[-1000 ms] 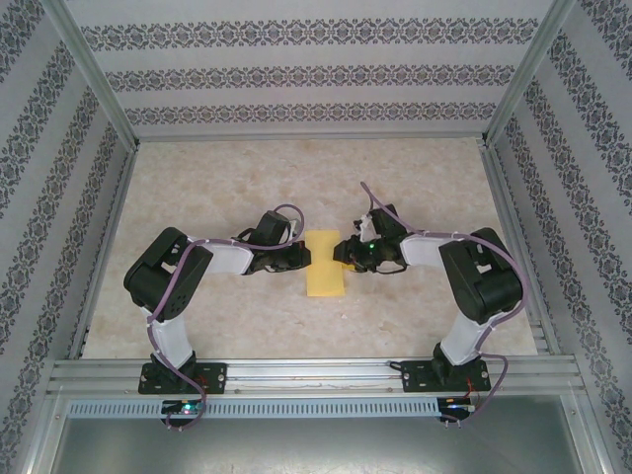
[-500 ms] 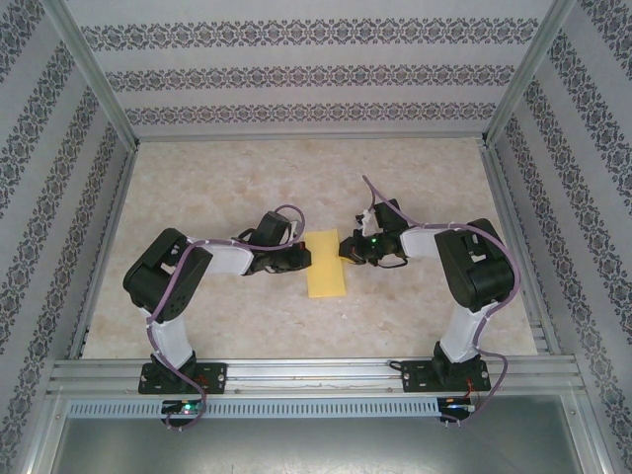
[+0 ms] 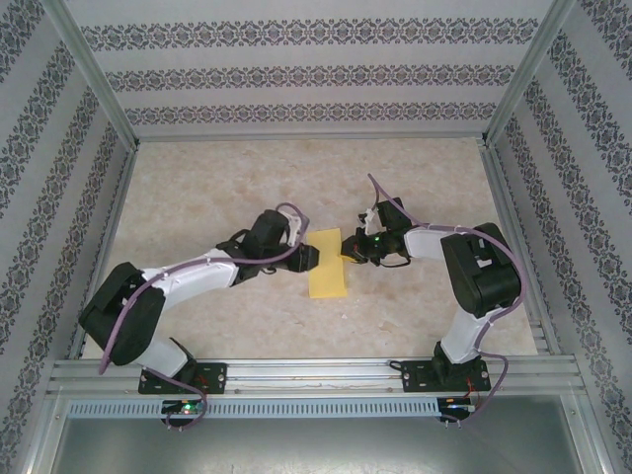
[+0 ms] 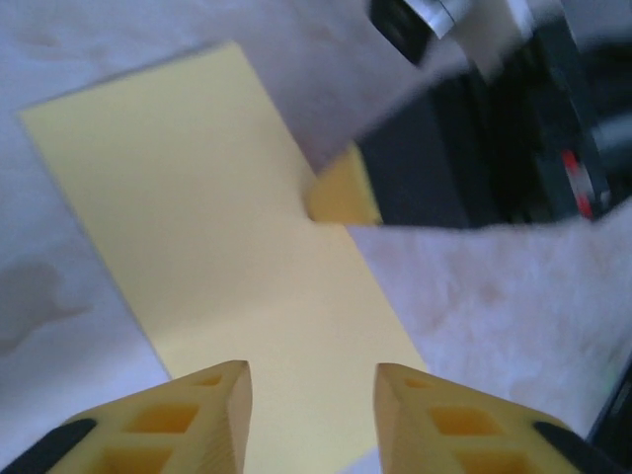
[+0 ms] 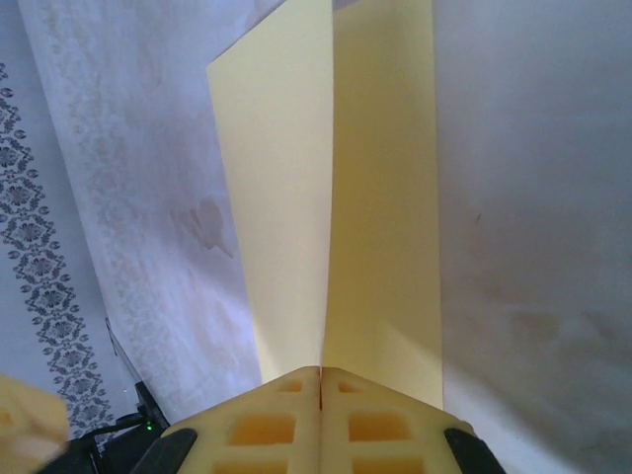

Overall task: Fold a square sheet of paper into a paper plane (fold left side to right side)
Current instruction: Fold the triangle a second time at the center of the table.

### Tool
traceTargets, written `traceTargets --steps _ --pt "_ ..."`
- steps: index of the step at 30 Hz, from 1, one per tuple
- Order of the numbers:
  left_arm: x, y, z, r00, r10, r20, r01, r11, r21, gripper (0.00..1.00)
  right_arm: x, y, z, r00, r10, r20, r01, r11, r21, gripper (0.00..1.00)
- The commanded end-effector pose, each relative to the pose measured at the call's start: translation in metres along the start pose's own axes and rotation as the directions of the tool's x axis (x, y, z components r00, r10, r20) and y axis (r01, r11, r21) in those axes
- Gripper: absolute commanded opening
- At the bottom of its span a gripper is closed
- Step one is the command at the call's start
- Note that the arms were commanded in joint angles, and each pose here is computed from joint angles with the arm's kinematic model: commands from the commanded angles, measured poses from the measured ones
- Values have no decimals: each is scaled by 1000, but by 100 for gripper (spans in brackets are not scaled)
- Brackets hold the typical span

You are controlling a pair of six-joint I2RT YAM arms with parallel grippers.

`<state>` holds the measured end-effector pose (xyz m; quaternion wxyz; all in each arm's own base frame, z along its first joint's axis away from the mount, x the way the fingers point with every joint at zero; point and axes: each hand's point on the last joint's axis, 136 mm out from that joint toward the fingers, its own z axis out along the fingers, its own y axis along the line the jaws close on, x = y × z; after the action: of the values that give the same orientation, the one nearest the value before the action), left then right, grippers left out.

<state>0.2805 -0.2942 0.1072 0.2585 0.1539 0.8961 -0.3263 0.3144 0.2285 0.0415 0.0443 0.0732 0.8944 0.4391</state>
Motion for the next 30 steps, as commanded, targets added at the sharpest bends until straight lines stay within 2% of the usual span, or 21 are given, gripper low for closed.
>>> traceTargets --steps 1,5,11,17,21,24,26,28,30 --pt "38 -9 2 978 181 -103 -186 981 -45 47 7 0 -6 999 33 -15 -33 999 -5 0" --pt "53 -33 10 933 336 -130 -346 936 -62 56 7 -1 -7 999 34 -13 -34 999 4 0" --pt "60 -40 27 843 495 -210 -534 818 -212 64 6 -3 -6 999 36 -13 -36 999 8 0" --pt "62 -40 52 757 587 -285 -652 697 -298 71 6 -2 -6 999 34 -9 -34 999 8 0" --pt "56 -36 63 732 603 -317 -681 639 -356 72 6 -2 -6 999 31 -10 -31 999 7 0" --pt "51 -33 65 730 603 -323 -683 618 -389 70 6 -3 -6 999 31 -10 -31 999 8 0" --pt "50 -32 64 729 603 -323 -683 613 -397 65 6 -3 -6 999 31 -9 -31 999 11 0" --pt "48 -33 63 732 604 -315 -680 616 -397 54 6 -4 -5 1000 30 -8 -30 999 15 0" --pt "49 -35 62 733 606 -309 -679 623 -390 37 5 -6 -5 1000 29 -7 -29 999 19 0"
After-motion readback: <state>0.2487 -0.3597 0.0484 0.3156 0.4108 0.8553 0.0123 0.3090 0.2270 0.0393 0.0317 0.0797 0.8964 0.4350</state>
